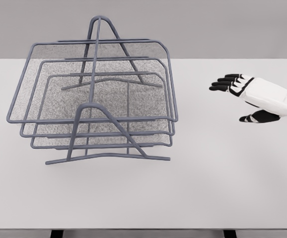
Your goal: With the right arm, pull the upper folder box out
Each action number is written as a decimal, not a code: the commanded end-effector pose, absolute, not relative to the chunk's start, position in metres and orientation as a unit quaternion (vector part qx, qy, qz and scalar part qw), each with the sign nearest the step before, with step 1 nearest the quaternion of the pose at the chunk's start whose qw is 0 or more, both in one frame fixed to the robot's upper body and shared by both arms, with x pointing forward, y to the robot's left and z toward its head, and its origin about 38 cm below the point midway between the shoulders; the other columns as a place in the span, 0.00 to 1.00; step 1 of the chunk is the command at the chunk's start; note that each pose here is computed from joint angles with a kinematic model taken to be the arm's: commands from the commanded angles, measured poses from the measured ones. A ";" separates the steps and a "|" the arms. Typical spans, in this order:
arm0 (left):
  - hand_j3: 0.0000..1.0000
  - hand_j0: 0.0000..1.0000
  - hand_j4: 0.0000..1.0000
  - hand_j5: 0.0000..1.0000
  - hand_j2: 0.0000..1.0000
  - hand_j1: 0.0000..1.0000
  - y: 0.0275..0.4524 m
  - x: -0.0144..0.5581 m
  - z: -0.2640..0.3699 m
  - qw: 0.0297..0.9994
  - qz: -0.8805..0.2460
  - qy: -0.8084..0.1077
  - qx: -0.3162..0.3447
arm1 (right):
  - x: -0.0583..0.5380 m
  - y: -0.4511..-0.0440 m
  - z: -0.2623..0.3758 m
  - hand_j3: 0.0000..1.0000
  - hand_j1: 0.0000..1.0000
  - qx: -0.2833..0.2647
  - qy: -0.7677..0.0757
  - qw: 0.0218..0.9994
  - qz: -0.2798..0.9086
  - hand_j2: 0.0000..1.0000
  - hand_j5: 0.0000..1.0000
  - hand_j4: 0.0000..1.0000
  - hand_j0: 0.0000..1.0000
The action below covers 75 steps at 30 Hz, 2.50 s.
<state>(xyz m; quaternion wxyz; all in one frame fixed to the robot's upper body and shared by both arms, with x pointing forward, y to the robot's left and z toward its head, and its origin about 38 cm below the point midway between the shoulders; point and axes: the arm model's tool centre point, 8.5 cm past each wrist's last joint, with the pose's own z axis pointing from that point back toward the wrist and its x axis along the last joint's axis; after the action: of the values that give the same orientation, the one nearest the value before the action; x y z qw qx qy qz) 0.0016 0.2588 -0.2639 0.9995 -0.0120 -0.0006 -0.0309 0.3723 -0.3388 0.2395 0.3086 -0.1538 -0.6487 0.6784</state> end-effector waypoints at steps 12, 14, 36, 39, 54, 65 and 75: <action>1.00 1.00 1.00 1.00 1.00 1.00 0.259 0.002 -0.264 0.999 -0.031 -0.001 -0.012 | 0.433 -0.296 0.242 1.00 1.00 -0.124 -0.594 0.294 0.738 1.00 1.00 1.00 1.00; 1.00 1.00 1.00 1.00 1.00 1.00 0.259 0.002 -0.264 0.999 -0.031 -0.001 -0.012 | 0.438 -0.291 0.242 1.00 1.00 -0.104 -0.602 0.298 0.734 1.00 1.00 1.00 1.00; 1.00 1.00 1.00 1.00 1.00 1.00 0.259 0.002 -0.264 0.999 -0.031 -0.001 -0.012 | 0.444 -0.224 0.284 1.00 1.00 -0.091 -0.625 0.204 0.748 1.00 1.00 1.00 1.00; 1.00 1.00 1.00 1.00 1.00 1.00 0.259 0.002 -0.264 0.999 -0.031 -0.001 -0.012 | 0.444 -0.214 0.272 1.00 1.00 -0.075 -0.622 0.206 0.752 1.00 1.00 1.00 1.00; 1.00 1.00 1.00 1.00 1.00 1.00 0.259 0.002 -0.264 0.999 -0.031 -0.001 -0.012 | 0.438 -0.249 0.252 1.00 1.00 -0.086 -0.588 0.240 0.768 1.00 1.00 1.00 1.00; 1.00 1.00 1.00 1.00 1.00 1.00 0.259 0.002 -0.264 0.999 -0.031 -0.001 -0.012 | 0.432 -0.283 0.256 1.00 1.00 -0.108 -0.561 0.258 0.779 1.00 1.00 1.00 1.00; 1.00 1.00 1.00 1.00 1.00 1.00 0.259 0.002 -0.264 0.999 -0.031 -0.001 -0.012 | 0.429 -0.307 0.263 1.00 1.00 -0.128 -0.551 0.273 0.778 1.00 1.00 1.00 1.00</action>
<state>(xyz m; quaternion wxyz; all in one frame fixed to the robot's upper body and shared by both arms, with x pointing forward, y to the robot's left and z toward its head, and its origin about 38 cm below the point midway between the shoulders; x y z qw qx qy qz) 0.0017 0.2588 -0.2639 0.9995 -0.0120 -0.0007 -0.0307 0.4251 -0.2963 0.2588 0.2833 -0.0892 -0.5822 0.7568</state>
